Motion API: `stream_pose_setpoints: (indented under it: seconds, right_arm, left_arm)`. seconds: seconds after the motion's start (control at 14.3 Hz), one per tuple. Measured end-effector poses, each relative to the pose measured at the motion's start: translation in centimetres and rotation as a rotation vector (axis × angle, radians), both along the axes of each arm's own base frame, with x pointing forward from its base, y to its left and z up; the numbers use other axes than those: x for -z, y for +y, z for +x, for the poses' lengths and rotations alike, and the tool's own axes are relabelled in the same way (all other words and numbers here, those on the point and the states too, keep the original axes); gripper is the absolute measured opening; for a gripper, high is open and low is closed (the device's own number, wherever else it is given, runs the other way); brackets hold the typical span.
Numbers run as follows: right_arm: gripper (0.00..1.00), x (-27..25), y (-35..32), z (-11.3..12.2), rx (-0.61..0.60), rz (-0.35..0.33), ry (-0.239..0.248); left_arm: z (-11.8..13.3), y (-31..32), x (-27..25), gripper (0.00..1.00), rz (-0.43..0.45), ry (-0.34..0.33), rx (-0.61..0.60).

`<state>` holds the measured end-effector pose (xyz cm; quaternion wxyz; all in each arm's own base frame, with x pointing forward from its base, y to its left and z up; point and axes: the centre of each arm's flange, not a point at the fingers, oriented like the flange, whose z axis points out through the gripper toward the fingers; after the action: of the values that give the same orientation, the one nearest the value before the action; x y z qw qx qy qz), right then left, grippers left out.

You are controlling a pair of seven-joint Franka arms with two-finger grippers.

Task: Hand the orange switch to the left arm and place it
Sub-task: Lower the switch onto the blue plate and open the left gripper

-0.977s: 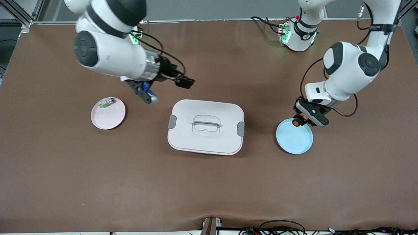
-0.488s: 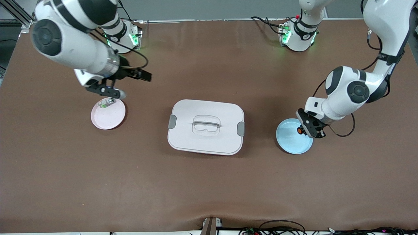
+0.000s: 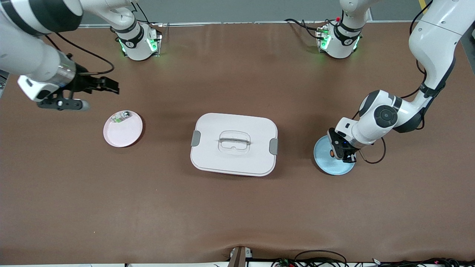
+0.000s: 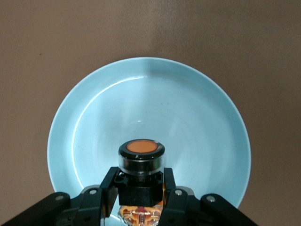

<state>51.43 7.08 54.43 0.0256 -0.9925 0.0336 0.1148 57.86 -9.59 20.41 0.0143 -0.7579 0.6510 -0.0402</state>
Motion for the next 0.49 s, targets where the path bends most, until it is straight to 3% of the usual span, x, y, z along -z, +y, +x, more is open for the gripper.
stream_pose_setpoints:
  seconds: [0.21, 0.35, 0.49]
  right_arm:
    - [1.0, 0.1, -4.5, 0.6, -0.006, -0.012, -0.024]
    - [1.0, -0.2, -7.4, 1.1, -0.016, -0.019, -0.062]
    - [1.0, -0.9, -9.7, 1.4, -0.026, -0.019, -0.099]
  left_arm:
    - [0.5, -0.2, 0.3, 0.43, 0.048, -0.053, -0.015]
    - [0.7, -0.3, 0.1, 0.56, 0.05, -0.067, -0.084]
    - [1.4, -0.2, -0.5, 0.76, 0.043, -0.085, -0.133]
